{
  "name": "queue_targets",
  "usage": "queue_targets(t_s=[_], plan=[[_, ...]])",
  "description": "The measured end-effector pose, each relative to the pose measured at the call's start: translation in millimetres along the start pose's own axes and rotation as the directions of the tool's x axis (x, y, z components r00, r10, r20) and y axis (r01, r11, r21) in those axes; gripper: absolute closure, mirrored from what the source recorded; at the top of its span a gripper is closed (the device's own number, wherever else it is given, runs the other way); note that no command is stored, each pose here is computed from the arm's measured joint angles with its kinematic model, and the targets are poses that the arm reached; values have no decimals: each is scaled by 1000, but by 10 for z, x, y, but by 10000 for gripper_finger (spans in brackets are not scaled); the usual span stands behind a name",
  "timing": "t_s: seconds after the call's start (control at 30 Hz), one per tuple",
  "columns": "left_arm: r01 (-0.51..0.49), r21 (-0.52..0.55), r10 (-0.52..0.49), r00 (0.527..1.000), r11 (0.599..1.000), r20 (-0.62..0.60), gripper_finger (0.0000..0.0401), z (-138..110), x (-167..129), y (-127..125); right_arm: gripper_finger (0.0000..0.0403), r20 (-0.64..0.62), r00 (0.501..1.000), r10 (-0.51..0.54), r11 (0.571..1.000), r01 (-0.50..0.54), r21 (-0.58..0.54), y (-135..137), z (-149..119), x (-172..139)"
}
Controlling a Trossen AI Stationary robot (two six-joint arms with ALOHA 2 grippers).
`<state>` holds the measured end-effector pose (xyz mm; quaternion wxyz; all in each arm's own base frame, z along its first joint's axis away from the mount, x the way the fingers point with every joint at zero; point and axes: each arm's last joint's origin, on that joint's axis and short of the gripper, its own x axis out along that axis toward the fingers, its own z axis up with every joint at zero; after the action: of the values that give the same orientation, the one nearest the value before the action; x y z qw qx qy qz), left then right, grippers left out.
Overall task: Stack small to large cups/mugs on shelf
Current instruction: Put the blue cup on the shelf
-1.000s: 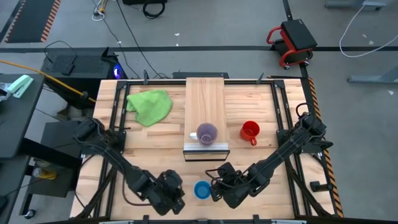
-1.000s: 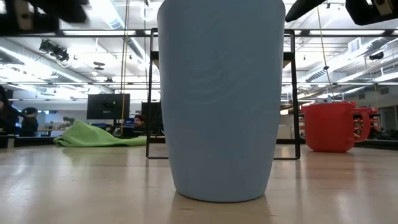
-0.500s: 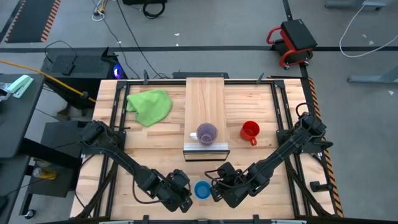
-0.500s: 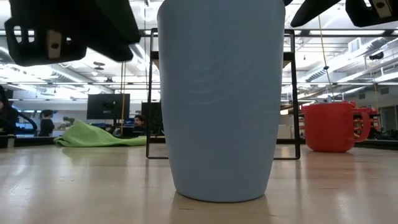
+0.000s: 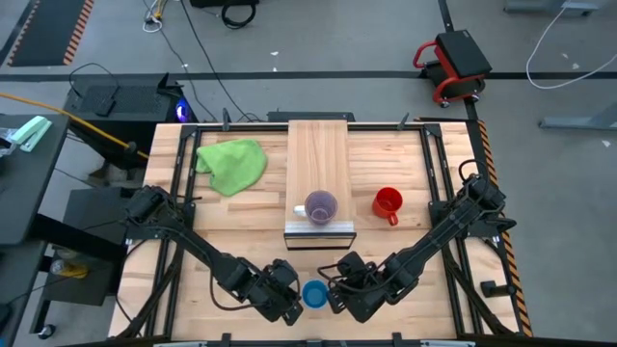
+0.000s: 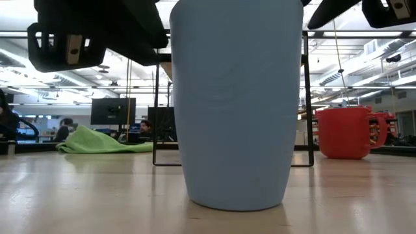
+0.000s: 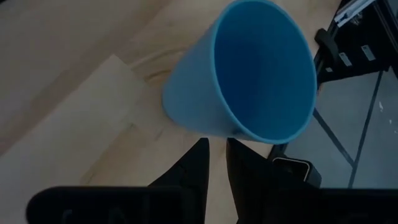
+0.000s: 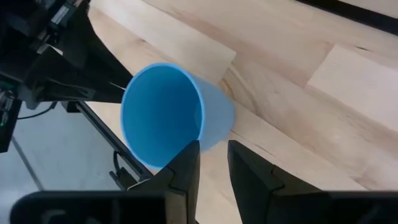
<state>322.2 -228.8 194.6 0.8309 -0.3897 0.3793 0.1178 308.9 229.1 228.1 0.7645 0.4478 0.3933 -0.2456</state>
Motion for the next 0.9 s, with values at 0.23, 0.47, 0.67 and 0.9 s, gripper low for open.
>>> queue_targets(t_s=[0.23, 0.47, 0.67, 0.9], plan=[[21, 2, -21, 1000, 1000, 19, 341, 78, 23, -8, 312, 2, 1000, -26, 1000, 26, -15, -27, 1, -1], [17, 11, -17, 1000, 1000, 10, 335, 162, 53, 19, 312, 0, 999, -47, 998, 47, -32, -53, -29, -14], [-29, 36, 29, 999, 999, -25, 341, 134, 50, 67, 312, -2, 995, -96, 993, 96, -62, -114, -97, -50], [-132, 27, 135, 978, 991, -159, 346, -93, 159, 194, 312, -15, 987, -162, 984, 160, -75, -255, -402, -236]])
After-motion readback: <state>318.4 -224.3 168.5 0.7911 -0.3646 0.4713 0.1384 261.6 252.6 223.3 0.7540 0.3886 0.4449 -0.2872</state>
